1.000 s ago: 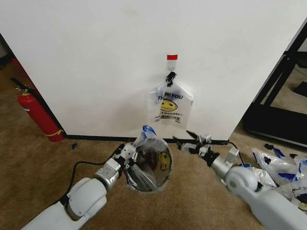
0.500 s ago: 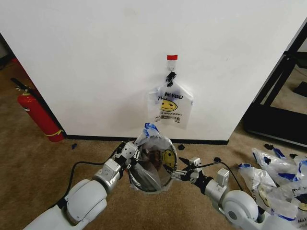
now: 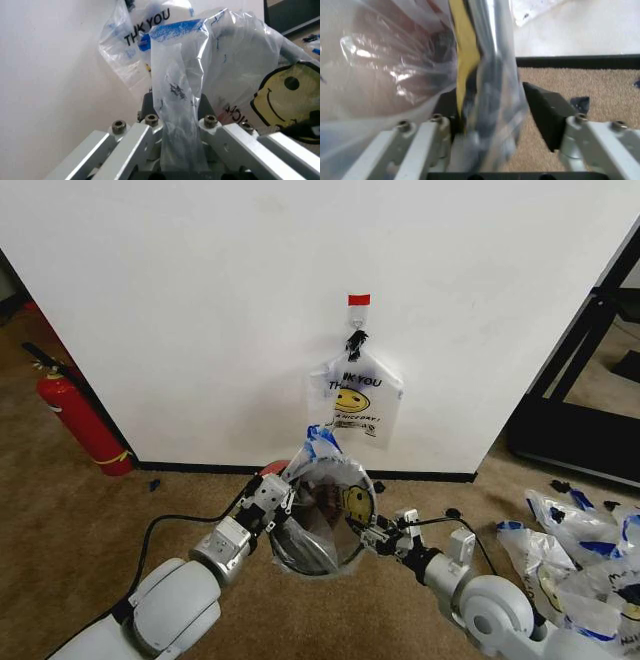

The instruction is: Pick up the garbage bag from the wall and place it over the trash bin.

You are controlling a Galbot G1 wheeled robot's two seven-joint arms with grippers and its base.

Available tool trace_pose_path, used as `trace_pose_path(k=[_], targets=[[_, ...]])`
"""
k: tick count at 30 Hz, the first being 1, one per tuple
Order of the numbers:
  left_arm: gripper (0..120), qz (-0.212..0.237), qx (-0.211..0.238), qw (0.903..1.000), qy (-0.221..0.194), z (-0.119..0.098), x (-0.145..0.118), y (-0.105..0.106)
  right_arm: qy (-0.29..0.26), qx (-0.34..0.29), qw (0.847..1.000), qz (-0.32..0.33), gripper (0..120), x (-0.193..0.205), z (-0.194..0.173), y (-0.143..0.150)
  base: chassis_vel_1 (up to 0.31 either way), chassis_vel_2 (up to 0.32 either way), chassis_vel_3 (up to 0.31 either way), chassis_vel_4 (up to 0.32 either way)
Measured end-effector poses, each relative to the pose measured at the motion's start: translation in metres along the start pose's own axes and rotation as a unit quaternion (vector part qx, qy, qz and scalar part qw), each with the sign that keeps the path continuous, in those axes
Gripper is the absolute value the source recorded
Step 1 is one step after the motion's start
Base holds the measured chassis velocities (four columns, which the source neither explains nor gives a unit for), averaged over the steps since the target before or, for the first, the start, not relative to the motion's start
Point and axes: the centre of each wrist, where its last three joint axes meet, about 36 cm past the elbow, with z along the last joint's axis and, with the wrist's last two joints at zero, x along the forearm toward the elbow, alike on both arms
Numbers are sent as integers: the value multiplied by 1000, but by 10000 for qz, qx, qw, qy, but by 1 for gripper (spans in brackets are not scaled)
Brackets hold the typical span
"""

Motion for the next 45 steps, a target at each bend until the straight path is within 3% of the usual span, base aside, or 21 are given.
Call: trace_pose_path(k=[12, 14, 22, 29, 38, 43, 45], targets=[[4, -34, -138, 9999, 17, 19, -7, -4, -315, -137, 9993, 170, 0, -7, 6, 15, 0, 0, 0, 0], [5, -60, -137, 9999, -14, 22, -8, -4, -391, -130, 9988, 272, 0, -8, 8, 20, 0, 0, 0, 0], [34, 41, -126, 9997, -188, 24, -5, -6, -637, -300, 9941, 821, 0, -17, 17, 44, 0, 0, 0, 0], [59, 465, -57, 9986, -242, 7, 8, -8, -865, -628, 9857, 1302, 0, -34, 26, 51, 0, 0, 0, 0], [89, 291, 25, 9993, -213, 2, 13, -5, -991, -952, 9802, 1426, 0, -40, 33, 53, 0, 0, 0, 0], [100, -256, 930, 9950, 247, 15, 14, -7, -1114, -1407, 9706, 1605, 0, -41, 33, 56, 0, 0, 0, 0], [100, -374, 1671, 9840, 492, 22, 17, -5, -1253, -1590, 9642, 1713, 0, -40, 32, 54, 0, 0, 0, 0]])
